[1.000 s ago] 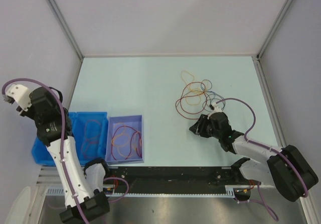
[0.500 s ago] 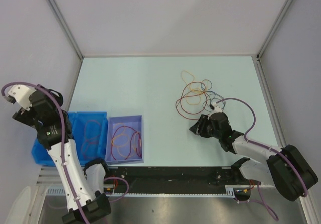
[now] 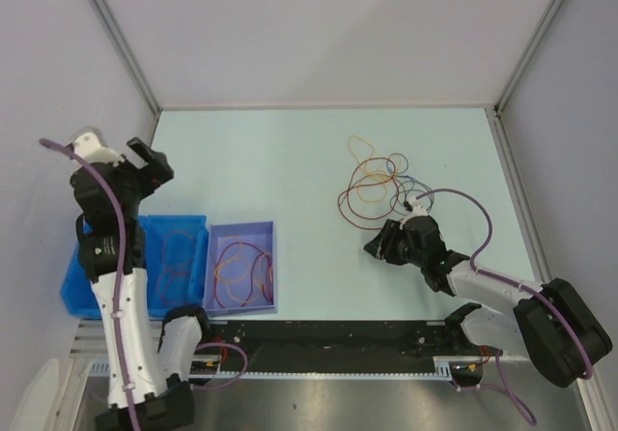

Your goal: Untangle the cables

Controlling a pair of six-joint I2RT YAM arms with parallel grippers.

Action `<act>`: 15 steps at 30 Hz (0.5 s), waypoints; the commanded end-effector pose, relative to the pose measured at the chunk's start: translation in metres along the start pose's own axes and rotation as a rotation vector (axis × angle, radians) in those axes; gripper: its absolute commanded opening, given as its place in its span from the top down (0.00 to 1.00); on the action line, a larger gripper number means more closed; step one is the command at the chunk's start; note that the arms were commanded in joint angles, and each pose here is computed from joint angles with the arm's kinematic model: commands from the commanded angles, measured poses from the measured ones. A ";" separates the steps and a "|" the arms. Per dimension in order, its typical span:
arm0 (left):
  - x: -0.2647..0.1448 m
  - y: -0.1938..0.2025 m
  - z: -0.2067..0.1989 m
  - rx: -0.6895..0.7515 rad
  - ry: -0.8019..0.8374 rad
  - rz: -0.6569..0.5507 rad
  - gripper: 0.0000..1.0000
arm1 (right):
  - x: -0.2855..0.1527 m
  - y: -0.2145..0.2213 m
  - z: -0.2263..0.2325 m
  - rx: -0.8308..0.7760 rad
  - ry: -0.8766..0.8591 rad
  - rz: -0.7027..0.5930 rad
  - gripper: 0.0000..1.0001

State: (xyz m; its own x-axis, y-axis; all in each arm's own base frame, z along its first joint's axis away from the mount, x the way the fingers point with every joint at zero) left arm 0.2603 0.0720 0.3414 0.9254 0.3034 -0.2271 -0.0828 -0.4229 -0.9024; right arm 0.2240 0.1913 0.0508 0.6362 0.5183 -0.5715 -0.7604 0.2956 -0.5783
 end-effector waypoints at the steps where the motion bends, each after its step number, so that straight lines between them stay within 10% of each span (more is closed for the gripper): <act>1: 0.009 0.025 -0.060 0.072 0.234 0.089 0.01 | 0.000 -0.021 0.012 -0.007 -0.022 -0.069 0.46; 15: -0.002 0.160 -0.217 0.259 0.546 0.356 0.01 | -0.029 -0.051 0.011 0.020 -0.010 -0.190 0.12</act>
State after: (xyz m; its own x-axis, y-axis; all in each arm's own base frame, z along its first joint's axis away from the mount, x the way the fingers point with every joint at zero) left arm 0.3134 -0.1395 0.2777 0.8791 -0.2773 -0.3876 -0.4493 -0.2109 -0.8681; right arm 0.2272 0.1833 0.0820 0.7193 0.5197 -0.4609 -0.6763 0.3725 -0.6355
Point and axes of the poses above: each gripper's point midway between its finger pads, its own x axis out along the fingers, its own z axis along the line the jaws close on, y = z × x, the point moved 1 cm from there along -x, back along the fingers, and after that the axes turned 3 degrees about -x, right-handed, at the moved point
